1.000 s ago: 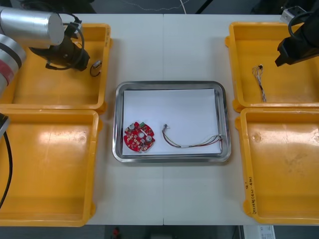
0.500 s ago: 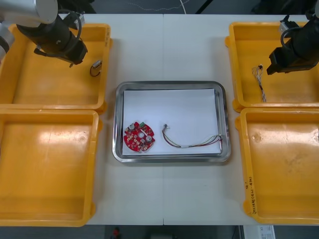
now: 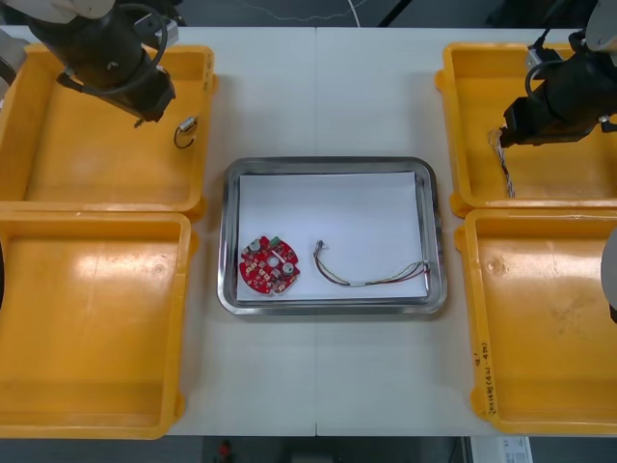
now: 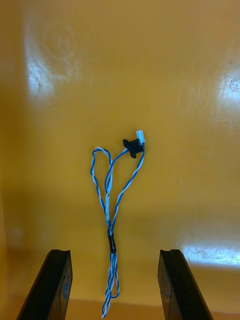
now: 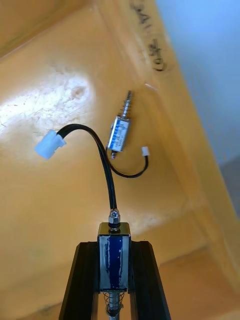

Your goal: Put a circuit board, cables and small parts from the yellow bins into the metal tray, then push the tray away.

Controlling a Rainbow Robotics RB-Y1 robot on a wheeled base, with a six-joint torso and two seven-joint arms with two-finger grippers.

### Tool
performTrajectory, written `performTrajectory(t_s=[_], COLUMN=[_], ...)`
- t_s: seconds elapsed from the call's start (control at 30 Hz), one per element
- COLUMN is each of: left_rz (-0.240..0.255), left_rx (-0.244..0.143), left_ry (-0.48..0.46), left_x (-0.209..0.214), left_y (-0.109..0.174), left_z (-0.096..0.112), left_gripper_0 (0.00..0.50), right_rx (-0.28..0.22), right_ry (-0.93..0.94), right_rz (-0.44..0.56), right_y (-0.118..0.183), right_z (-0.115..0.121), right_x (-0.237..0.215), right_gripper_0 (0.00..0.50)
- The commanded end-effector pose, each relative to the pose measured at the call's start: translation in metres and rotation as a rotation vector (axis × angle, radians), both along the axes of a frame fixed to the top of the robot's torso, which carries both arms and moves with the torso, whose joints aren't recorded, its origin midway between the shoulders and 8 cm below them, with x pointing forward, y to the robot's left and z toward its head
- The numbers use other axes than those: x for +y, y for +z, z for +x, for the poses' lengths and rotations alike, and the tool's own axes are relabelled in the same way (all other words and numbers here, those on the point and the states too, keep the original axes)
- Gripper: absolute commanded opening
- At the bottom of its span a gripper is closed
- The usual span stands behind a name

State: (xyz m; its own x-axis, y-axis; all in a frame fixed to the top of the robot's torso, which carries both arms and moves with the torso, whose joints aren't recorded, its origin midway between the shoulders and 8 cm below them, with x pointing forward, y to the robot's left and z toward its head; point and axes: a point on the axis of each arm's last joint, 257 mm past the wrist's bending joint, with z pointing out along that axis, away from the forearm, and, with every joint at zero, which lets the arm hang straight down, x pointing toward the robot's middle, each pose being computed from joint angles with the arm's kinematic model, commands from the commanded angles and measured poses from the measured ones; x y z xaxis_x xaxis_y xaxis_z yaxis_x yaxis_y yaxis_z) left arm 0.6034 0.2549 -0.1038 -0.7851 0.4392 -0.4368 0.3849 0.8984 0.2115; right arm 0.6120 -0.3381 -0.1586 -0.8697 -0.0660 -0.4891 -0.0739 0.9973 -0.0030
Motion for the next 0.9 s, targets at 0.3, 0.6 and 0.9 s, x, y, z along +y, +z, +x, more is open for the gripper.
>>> performTrajectory(t_s=[0.3, 0.6, 0.9], left_rz=[-0.028, -0.093, -0.122], left_rx=[-0.021, -0.008, -0.002], left_ry=[0.003, 0.004, 0.029], left_x=[-0.063, -0.124, -0.168], left_y=[0.016, -0.001, -0.03], left_z=[-0.034, -0.058, -0.07], left_gripper_0=[0.0, 0.0, 0.0], right_rx=[-0.004, 0.007, 0.015], right_ry=[-0.047, -0.056, -0.07], right_rz=[-0.001, 0.004, 0.002], right_y=[-0.033, -0.05, -0.065], right_z=[-0.001, -0.003, -0.008], right_x=[0.0, 0.007, 0.004], right_gripper_0=[0.5, 0.5, 0.5])
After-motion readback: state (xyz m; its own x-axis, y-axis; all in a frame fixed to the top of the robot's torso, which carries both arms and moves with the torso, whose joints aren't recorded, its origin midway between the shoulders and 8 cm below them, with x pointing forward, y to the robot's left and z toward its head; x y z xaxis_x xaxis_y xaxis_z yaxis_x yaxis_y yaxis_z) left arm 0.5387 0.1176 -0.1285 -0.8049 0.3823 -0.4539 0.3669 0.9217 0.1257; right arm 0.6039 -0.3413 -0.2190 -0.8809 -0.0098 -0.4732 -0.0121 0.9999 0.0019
